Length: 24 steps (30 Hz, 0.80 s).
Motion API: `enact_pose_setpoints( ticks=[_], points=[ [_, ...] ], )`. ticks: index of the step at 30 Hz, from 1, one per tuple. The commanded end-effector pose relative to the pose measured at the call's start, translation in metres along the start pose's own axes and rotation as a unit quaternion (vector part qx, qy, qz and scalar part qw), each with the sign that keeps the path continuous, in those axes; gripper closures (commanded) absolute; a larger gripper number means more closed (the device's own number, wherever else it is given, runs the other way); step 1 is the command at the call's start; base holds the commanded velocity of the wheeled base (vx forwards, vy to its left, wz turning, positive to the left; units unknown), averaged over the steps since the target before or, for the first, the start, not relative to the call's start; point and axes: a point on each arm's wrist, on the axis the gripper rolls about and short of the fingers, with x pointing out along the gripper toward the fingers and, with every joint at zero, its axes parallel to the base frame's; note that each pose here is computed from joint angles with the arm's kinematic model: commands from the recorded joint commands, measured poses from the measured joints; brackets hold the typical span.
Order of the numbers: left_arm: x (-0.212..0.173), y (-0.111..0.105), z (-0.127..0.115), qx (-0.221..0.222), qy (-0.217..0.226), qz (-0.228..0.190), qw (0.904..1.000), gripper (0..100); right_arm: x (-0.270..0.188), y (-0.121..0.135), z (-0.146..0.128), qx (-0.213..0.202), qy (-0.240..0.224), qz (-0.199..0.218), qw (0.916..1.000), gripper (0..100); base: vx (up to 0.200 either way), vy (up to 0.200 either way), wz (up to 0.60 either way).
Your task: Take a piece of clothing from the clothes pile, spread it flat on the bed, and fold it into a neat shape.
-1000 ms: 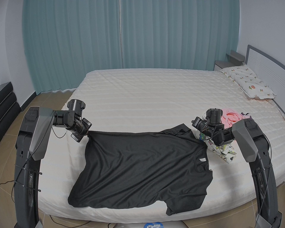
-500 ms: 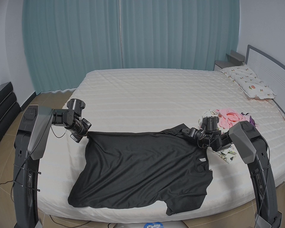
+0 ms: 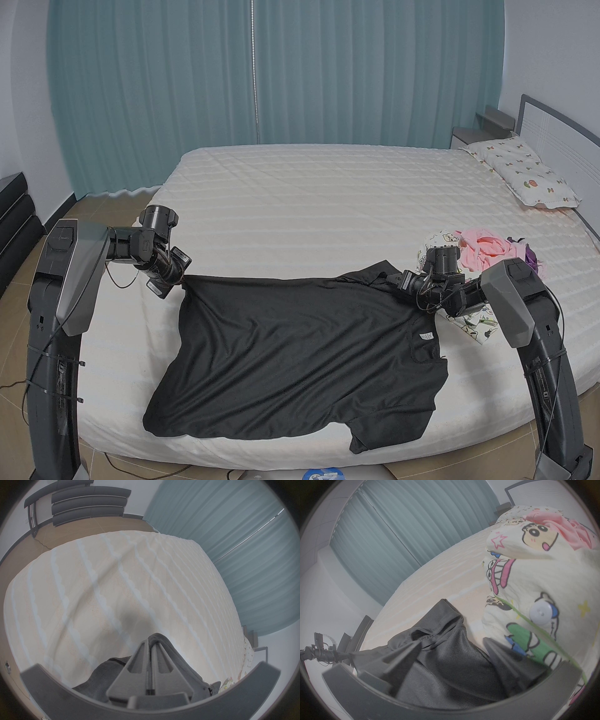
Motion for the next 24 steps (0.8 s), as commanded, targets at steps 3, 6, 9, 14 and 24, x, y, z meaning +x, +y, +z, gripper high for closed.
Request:
enact_pose_setpoints(
  ticks=[3, 6, 9, 14, 24],
  points=[
    [0.003, 0.002, 0.0, -0.001, 0.001, 0.003, 1.0, 100, 0.002, 0.009, 0.01, 0.014, -0.02, 0.013, 0.9996, 100, 0.0, 0.0, 0.0],
    [0.003, 0.003, 0.001, -0.003, 0.0, 0.004, 1.0, 100, -0.003, 0.02, 0.024, 0.025, -0.038, 0.024, 0.9987, 100, 0.0, 0.0, 0.0],
    [0.003, 0.005, 0.005, -0.007, -0.003, 0.004, 1.0, 100, -0.005, 0.024, 0.031, 0.026, -0.049, 0.03, 0.998, 100, 0.0, 0.0, 0.0],
    [0.004, 0.004, 0.007, -0.006, -0.007, -0.001, 1.0, 100, -0.011, 0.027, 0.044, 0.024, -0.082, 0.031, 0.9959, 100, 0.0, 0.0, 0.0],
    [0.021, 0.007, 0.013, -0.018, -0.029, -0.027, 0.999, 100, -0.027, 0.03, 0.077, 0.018, -0.168, 0.053, 0.9842, 100, 0.0, 0.0, 0.0]
  ],
)
